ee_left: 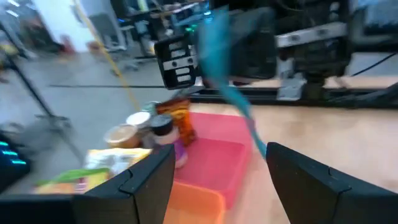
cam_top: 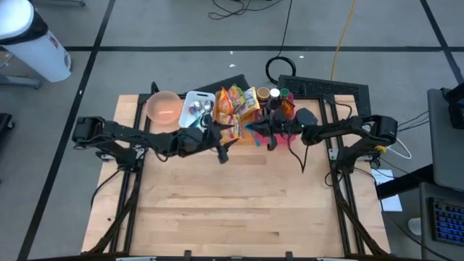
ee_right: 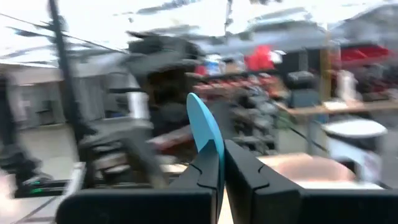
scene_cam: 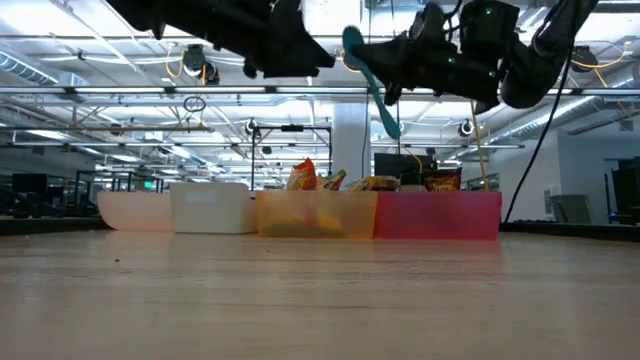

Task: Pick & Place Food Item
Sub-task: Put the blue baby spoon into the white bin

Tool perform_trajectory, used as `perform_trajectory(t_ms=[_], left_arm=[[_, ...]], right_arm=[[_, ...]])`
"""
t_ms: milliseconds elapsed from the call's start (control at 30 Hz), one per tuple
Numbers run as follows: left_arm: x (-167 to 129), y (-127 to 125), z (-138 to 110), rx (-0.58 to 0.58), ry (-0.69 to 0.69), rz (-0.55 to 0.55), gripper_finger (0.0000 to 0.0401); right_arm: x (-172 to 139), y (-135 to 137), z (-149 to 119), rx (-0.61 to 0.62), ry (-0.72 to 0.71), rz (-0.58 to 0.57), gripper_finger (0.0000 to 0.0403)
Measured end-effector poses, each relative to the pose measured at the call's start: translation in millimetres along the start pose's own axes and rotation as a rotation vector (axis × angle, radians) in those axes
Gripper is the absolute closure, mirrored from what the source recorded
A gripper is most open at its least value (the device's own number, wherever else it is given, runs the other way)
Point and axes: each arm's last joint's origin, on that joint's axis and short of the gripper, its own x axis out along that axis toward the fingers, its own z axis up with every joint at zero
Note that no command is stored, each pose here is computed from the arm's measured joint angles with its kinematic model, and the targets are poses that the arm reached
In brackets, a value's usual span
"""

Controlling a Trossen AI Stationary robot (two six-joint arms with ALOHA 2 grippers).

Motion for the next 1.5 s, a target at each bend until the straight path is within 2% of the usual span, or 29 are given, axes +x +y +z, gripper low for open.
perform_trajectory(t_ms=[133,267,467,667,833,1033,1167,1400,1500], left_arm=[[5.1,9.0,-1.4,-0.094,-0.002,-0.098,0.0139],[5.6,9.0,-0.4,-0.125,-0.015,-0.171,0.0139],[5.7,-8.3,-2.1,-0.156,-0.035,-0.282,0.0139],[20.7,-28.5,-21.1,-0.154,-0.049,-0.278,0.0139],[28.2,-33.7,-23.6,-0.188,-0.135,-0.27,0.0139],[30.5,-38.3,-27.1,-0.226,-0.147,-0.28,0.0141],[28.3,-42.9,-26.7,-0.245,-0.144,-0.293,0.0169],[23.7,-51.5,-25.2,-0.274,-0.142,-0.301,0.0264],[23.5,-52.0,-24.9,-0.294,-0.14,-0.305,0.0293]], right_arm=[[7.0,17.7,-2.1,-0.053,-0.049,0.087,0.0403],[12.2,30.5,-2.2,-0.094,-0.065,0.126,0.0403],[15.9,39.1,-2.9,-0.125,-0.084,0.071,0.0403],[20.5,50.1,-1.7,-0.131,-0.096,0.105,0.0403],[22.7,61.8,-3.8,-0.123,-0.094,0.145,0.0403],[24.1,72.1,-5.1,-0.117,-0.096,0.176,0.0403],[25.0,78.6,-5.8,-0.108,-0.1,0.171,0.0403],[26.0,89.4,-6.2,-0.124,-0.115,0.17,0.0403],[26.4,92.7,-6.6,-0.116,-0.118,0.143,0.0403]])
